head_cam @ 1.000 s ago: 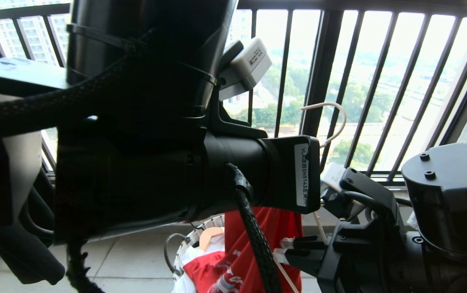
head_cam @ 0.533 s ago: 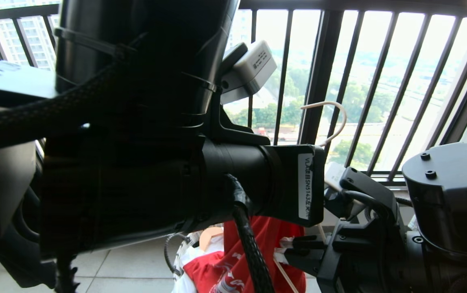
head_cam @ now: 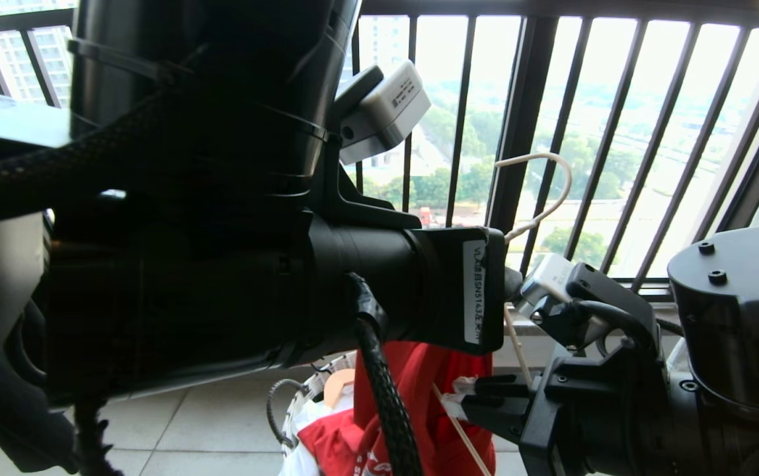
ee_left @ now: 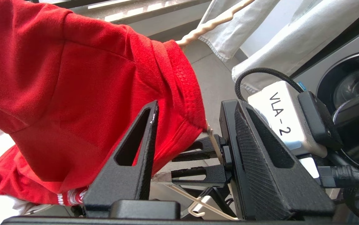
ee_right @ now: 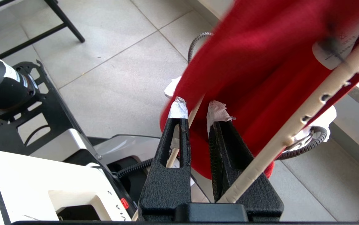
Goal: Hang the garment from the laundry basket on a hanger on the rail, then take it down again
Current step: Hang the clothes on the clothes rack
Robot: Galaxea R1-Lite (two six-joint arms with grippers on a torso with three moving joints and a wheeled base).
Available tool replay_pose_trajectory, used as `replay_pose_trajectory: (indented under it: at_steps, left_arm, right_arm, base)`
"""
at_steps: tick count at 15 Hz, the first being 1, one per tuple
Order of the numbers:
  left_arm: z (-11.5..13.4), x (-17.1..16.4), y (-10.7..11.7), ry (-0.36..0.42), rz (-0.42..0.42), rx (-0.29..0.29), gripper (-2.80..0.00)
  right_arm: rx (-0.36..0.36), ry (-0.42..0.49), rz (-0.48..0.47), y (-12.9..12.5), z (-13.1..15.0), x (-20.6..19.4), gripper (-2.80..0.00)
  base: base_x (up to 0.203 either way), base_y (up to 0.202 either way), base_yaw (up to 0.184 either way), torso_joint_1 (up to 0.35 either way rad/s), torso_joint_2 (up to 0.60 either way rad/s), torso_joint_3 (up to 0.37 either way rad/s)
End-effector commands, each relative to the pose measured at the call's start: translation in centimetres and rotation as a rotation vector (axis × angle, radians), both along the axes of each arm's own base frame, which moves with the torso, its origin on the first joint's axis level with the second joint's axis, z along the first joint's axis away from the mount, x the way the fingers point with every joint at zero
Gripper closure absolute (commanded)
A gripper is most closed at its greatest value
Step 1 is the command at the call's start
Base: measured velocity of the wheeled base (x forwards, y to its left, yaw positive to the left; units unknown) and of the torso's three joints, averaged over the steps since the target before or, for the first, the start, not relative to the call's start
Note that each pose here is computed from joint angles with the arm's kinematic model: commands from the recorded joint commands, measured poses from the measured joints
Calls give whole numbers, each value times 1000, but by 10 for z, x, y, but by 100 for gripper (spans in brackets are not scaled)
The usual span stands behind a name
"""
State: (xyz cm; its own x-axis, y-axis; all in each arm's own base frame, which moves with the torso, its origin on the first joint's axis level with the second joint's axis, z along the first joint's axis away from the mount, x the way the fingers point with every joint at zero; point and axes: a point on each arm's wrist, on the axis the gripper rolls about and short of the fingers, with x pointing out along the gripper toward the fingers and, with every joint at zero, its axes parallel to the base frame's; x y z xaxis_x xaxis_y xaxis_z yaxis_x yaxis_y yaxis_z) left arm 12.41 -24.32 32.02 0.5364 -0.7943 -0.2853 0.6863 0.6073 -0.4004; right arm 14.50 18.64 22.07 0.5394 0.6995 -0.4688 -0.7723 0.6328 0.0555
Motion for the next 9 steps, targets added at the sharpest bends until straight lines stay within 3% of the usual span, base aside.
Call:
replay_pose_trajectory:
  at_steps: [1, 6, 9]
  left_arm:
    - [4, -2, 4, -4, -4, -18, -280]
    - [11, -12, 10, -17, -28, -39, -280]
    - [29, -21, 35, -98, -28, -68, -280]
  right_arm:
    - [-1, 4, 1, 1, -3, 1, 0]
    - [40, -30, 4, 3, -7, 2, 0]
    - [40, -29, 2, 3, -8, 3, 0]
  base:
    - [0, 0, 0, 0, 0, 0]
    - [0, 0, 0, 0, 0, 0]
    - [0, 0, 0, 0, 0, 0]
